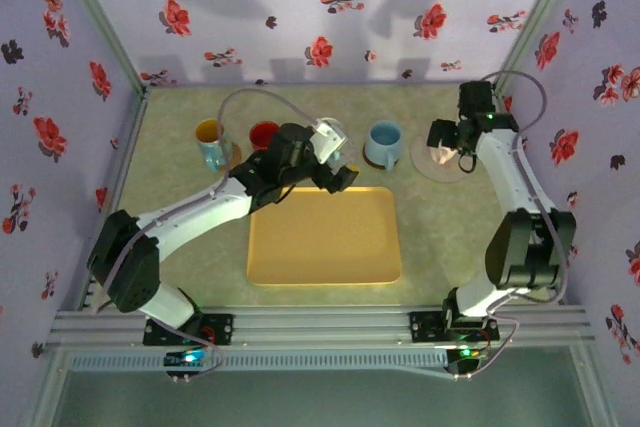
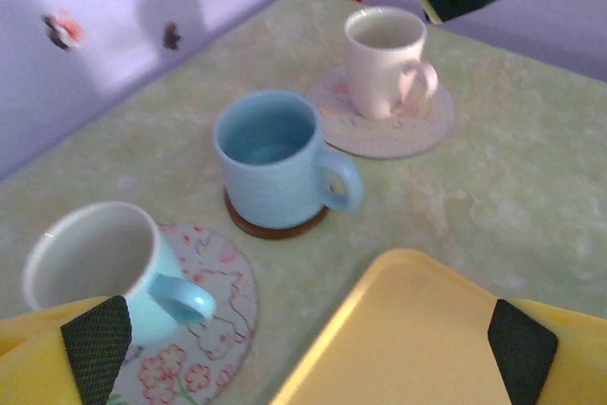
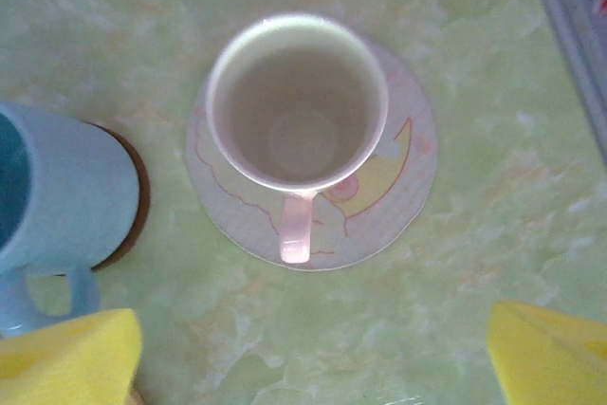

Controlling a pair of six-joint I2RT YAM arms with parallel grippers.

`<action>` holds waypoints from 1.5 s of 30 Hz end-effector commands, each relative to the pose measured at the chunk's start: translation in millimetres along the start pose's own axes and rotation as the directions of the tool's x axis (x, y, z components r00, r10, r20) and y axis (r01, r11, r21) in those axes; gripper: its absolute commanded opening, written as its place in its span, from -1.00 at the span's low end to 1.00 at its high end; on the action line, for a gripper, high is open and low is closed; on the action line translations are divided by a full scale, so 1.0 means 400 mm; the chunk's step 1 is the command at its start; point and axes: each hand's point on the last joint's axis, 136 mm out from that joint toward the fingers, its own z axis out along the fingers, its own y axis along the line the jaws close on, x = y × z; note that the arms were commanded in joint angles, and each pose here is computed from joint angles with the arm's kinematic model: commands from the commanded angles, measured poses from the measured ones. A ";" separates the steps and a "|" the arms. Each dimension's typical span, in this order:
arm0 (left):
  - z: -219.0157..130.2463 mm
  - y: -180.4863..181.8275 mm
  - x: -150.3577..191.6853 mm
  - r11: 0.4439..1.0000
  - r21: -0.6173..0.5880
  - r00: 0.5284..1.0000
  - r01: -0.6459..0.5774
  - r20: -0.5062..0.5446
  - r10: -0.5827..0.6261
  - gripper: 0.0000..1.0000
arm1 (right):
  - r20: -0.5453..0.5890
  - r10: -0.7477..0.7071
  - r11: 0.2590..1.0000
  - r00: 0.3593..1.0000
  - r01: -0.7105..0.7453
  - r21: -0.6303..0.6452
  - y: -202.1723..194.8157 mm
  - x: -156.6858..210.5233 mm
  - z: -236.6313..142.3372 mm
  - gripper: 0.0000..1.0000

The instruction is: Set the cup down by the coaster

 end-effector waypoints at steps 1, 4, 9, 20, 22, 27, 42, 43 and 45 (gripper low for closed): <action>-0.056 0.053 -0.113 0.991 -0.131 0.994 -0.020 0.100 0.033 1.00 | 0.092 -0.019 1.000 0.996 0.018 0.016 -0.001 -0.018 -0.064 0.99; -0.084 0.090 -0.158 0.977 -0.211 0.987 0.001 0.157 0.033 0.99 | 0.183 -0.046 0.999 0.982 0.043 0.021 0.007 -0.031 -0.130 0.99; -0.152 0.152 -0.187 0.934 -0.357 0.982 -0.004 0.175 0.071 1.00 | 0.341 -0.016 0.998 0.940 0.035 -0.049 0.016 -0.019 -0.222 0.99; -0.326 0.350 -0.052 0.789 -0.614 0.995 0.015 0.088 0.049 1.00 | 0.618 0.082 0.995 0.782 -0.026 -0.100 -0.048 0.072 -0.285 0.99; -0.357 0.374 -0.024 0.761 -0.648 0.996 0.030 0.082 0.031 1.00 | 0.658 0.098 0.994 0.747 -0.044 -0.098 -0.064 0.087 -0.286 0.99; -0.430 0.424 0.073 0.677 -0.728 0.992 0.109 0.123 -0.028 1.00 | 0.732 0.107 0.993 0.672 -0.042 -0.106 -0.080 0.117 -0.286 0.99; -0.573 0.531 0.429 0.371 -0.900 0.965 0.228 0.157 -0.212 0.99 | 0.700 0.078 0.988 0.710 -0.151 0.042 -0.154 0.219 -0.087 0.99; -0.577 0.533 0.444 0.358 -0.905 0.964 0.230 0.161 -0.213 1.00 | 0.700 0.071 0.987 0.711 -0.152 0.054 -0.159 0.223 -0.080 0.99; -0.588 0.541 0.473 0.320 -0.904 0.949 0.284 0.218 -0.227 0.99 | 0.698 0.067 0.983 0.713 -0.169 0.078 -0.173 0.231 -0.063 0.99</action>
